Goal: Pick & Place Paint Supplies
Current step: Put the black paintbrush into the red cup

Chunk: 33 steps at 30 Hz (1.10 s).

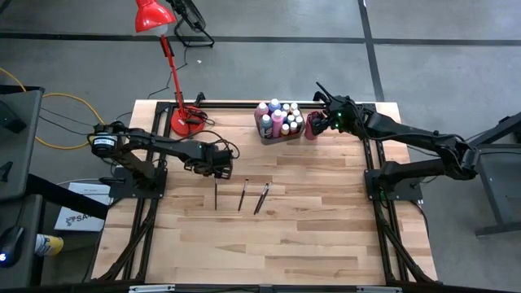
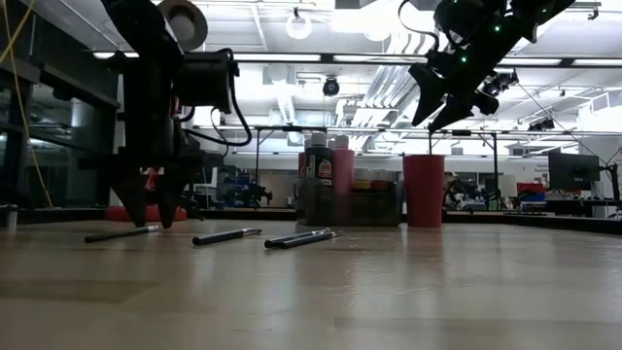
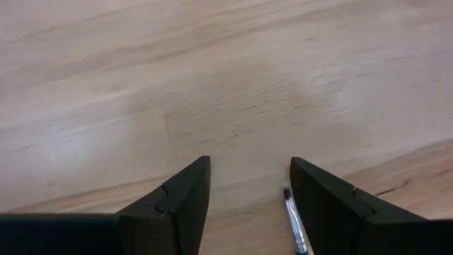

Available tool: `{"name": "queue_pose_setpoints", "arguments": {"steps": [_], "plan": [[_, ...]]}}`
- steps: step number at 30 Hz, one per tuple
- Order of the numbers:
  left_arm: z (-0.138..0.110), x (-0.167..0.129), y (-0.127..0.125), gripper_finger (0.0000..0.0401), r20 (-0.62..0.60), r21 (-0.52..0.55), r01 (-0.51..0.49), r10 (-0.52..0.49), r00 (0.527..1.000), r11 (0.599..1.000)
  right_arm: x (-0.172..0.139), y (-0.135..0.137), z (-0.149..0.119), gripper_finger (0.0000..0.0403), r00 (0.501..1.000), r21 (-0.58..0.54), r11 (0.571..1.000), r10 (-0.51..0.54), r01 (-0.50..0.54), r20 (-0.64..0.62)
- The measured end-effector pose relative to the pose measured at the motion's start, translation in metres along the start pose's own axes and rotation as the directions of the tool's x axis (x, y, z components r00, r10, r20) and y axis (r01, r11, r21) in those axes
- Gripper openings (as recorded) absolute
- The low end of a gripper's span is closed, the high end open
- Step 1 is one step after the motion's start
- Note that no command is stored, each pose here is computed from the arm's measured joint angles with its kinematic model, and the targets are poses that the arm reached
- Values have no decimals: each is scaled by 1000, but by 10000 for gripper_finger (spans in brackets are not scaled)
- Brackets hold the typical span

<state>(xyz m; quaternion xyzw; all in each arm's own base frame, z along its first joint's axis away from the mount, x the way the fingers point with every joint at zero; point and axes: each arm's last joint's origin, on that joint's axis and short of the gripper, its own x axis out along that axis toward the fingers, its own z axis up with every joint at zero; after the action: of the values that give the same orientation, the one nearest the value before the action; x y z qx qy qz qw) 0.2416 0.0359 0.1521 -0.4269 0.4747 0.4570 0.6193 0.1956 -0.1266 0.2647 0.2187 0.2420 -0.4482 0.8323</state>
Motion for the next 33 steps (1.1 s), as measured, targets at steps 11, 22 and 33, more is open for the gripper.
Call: {"name": "queue_pose_setpoints", "arguments": {"steps": [11,22,33], "plan": [[1,0,-4,187,10,12,37,-37,999,999,0,0,0,213,1000,0,1000,-2,2,1],[0,-1,-10,187,28,41,89,-90,996,995,0,0,0,213,1000,0,1000,-2,2,0],[-28,9,-18,187,7,66,32,-32,999,997,0,0,0,213,1000,17,1000,-4,4,-4]]}}
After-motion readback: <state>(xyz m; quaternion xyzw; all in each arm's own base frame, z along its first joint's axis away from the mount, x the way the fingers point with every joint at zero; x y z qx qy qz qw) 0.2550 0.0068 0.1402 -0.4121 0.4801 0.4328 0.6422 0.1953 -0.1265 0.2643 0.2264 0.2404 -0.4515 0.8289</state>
